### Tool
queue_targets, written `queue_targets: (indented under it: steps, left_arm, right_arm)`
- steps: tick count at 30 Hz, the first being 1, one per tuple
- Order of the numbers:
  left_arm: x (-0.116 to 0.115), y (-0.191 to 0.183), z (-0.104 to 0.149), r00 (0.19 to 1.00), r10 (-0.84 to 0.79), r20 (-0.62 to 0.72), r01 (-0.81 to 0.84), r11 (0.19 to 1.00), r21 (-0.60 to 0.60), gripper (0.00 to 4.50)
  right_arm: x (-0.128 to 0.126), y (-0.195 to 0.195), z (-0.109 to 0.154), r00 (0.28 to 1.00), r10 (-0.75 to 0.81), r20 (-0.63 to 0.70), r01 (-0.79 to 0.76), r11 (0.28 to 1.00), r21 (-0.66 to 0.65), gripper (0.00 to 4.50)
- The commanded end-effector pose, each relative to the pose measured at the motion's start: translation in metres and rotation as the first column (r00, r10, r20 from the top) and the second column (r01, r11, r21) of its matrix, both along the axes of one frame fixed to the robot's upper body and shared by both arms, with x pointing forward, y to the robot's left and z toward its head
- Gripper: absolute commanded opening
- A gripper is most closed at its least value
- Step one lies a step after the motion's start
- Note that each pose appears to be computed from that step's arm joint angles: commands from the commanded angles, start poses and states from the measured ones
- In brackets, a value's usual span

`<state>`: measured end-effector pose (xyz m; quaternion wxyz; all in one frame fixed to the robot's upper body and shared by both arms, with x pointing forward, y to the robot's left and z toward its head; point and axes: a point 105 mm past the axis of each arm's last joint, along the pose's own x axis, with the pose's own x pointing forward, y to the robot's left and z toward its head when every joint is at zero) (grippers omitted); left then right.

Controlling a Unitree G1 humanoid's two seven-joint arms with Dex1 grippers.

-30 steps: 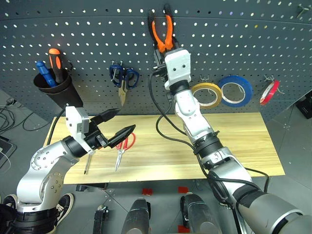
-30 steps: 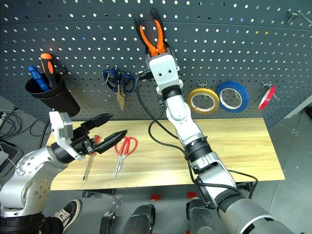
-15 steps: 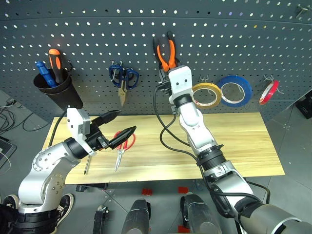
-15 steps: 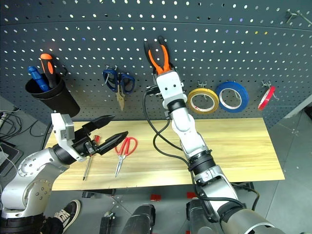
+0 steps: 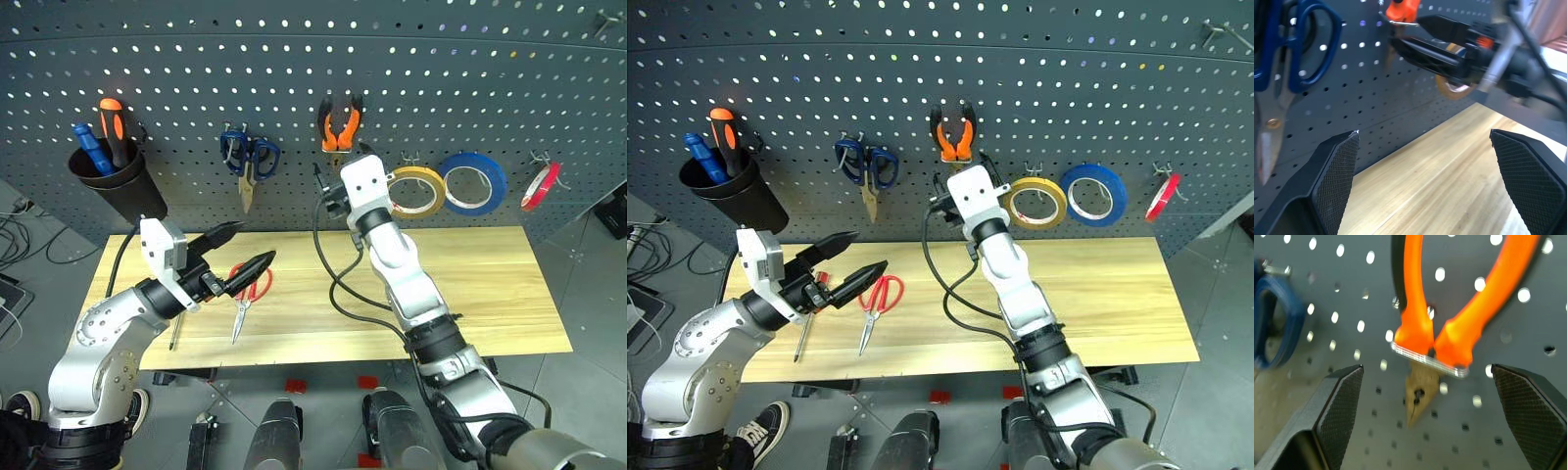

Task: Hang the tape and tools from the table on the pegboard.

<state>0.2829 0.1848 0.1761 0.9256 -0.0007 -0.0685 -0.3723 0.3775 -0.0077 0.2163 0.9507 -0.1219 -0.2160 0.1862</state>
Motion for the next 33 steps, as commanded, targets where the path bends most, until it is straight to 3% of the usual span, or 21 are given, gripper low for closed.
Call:
queue_targets:
  steps: [1,4,7,12,14,21,25,30,33]
  left_arm:
    - [-0.004,0.004,-0.002,0.998,0.062,-0.007,-0.062,0.998,-0.009,4.5]
    - [-0.007,0.009,-0.014,0.99,0.125,-0.069,-0.126,0.992,-0.016,4.5]
    - [-0.012,0.027,-0.045,0.937,0.292,-0.193,-0.284,0.957,0.065,4.5]
    - [-0.035,0.058,-0.109,0.708,0.606,-0.363,-0.485,0.79,0.374,4.5]
    - [-0.042,0.061,-0.124,0.632,0.66,-0.407,-0.509,0.749,0.424,4.5]
    - [-0.033,0.048,-0.134,0.556,0.707,-0.438,-0.543,0.707,0.453,4.5]
    - [-0.019,0.047,-0.135,0.524,0.698,-0.488,-0.56,0.714,0.42,4.5]
    - [-0.004,0.054,-0.138,0.46,0.709,-0.535,-0.583,0.695,0.42,4.5]
    - [0.007,0.047,-0.138,0.479,0.672,-0.565,-0.557,0.73,0.397,4.5]
  right_arm:
    - [-0.034,0.002,0.012,0.99,0.139,0.016,-0.139,0.99,-0.003,4.49]
    - [-0.06,0.004,0.007,0.959,0.281,-0.034,-0.281,0.96,-0.01,4.49]
    - [-0.09,0.007,-0.011,0.866,0.463,-0.188,-0.475,0.88,-0.016,4.49]
    - [-0.116,-0.002,-0.052,0.724,0.533,-0.437,-0.605,0.795,-0.034,4.49]
    - [-0.12,-0.003,-0.06,0.698,0.528,-0.484,-0.623,0.781,-0.045,4.49]
    - [-0.127,0.001,-0.055,0.649,0.558,-0.517,-0.659,0.752,-0.017,4.49]
    - [-0.137,0.003,-0.059,0.598,0.559,-0.575,-0.716,0.695,-0.069,4.49]
    - [-0.139,0.002,-0.059,0.594,0.538,-0.598,-0.726,0.679,-0.111,4.49]
    - [-0.14,0.002,-0.06,0.594,0.531,-0.604,-0.725,0.678,-0.117,4.49]
